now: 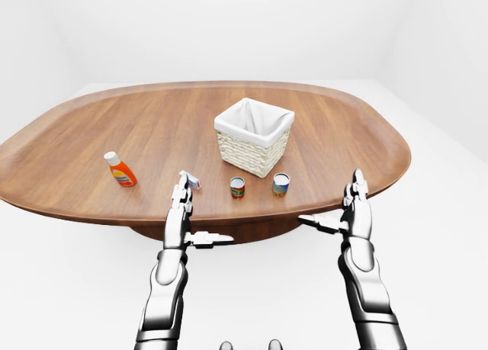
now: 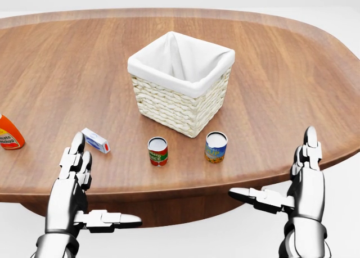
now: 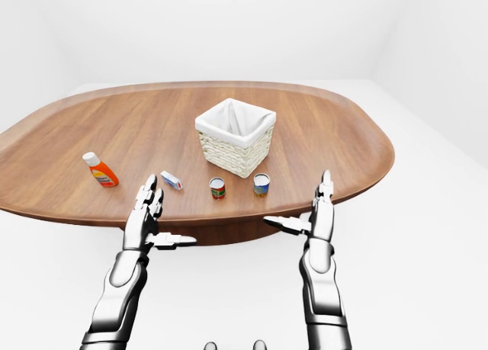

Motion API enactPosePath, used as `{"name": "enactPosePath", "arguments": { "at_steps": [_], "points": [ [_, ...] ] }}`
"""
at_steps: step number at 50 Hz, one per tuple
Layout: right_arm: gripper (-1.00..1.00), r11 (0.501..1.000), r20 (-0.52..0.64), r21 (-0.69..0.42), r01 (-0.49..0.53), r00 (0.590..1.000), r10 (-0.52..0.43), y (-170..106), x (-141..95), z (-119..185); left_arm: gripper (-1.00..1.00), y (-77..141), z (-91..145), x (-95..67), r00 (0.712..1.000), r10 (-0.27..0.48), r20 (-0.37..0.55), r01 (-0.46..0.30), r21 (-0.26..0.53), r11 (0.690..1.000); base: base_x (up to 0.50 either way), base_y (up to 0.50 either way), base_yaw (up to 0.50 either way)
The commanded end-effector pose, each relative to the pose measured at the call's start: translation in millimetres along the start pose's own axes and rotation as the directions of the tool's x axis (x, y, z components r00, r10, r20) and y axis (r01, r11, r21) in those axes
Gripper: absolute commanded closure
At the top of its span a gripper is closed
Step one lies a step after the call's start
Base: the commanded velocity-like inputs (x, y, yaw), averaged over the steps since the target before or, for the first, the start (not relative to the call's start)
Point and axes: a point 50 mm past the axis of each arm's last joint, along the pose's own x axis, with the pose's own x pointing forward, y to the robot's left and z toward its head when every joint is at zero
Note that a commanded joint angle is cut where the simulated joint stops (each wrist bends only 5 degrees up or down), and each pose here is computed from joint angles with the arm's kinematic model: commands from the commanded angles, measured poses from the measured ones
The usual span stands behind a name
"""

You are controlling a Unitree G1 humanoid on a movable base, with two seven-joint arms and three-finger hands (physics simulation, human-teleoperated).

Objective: Pick up the alphabet soup and the cream cheese box, and put them in the basket.

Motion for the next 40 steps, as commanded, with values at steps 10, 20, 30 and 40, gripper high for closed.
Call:
{"name": "enactPosePath", "arguments": {
  "at_steps": [10,20,30,40],
  "points": [
    [-1.00,0.907,0.137,0.018,0.421,0.897,-0.419,-48,-2,20,-1.00,-1,-3,1.2,1.000,-0.012,-0.016,0.012,0.003,1.000,0.00,0.00,0.00],
    [-1.00,0.885,0.160,0.056,0.462,0.871,-0.465,-62,-10,29,-1.00,-3,-4,1.9,0.999,-0.022,-0.031,0.022,0.000,1.000,0.00,0.00,0.00],
    [-1.00,0.867,0.178,0.062,0.495,0.849,-0.497,-71,-17,35,-1.00,-2,-7,3.0,0.999,-0.021,-0.036,0.021,0.003,1.000,0.00,0.00,0.00],
    [-1.00,0.853,0.192,0.071,0.518,0.832,-0.521,-77,-18,36,-1.00,-2,-6,2.6,0.999,-0.020,-0.031,0.020,0.004,1.000,0.00,0.00,0.00]
  ]
}}
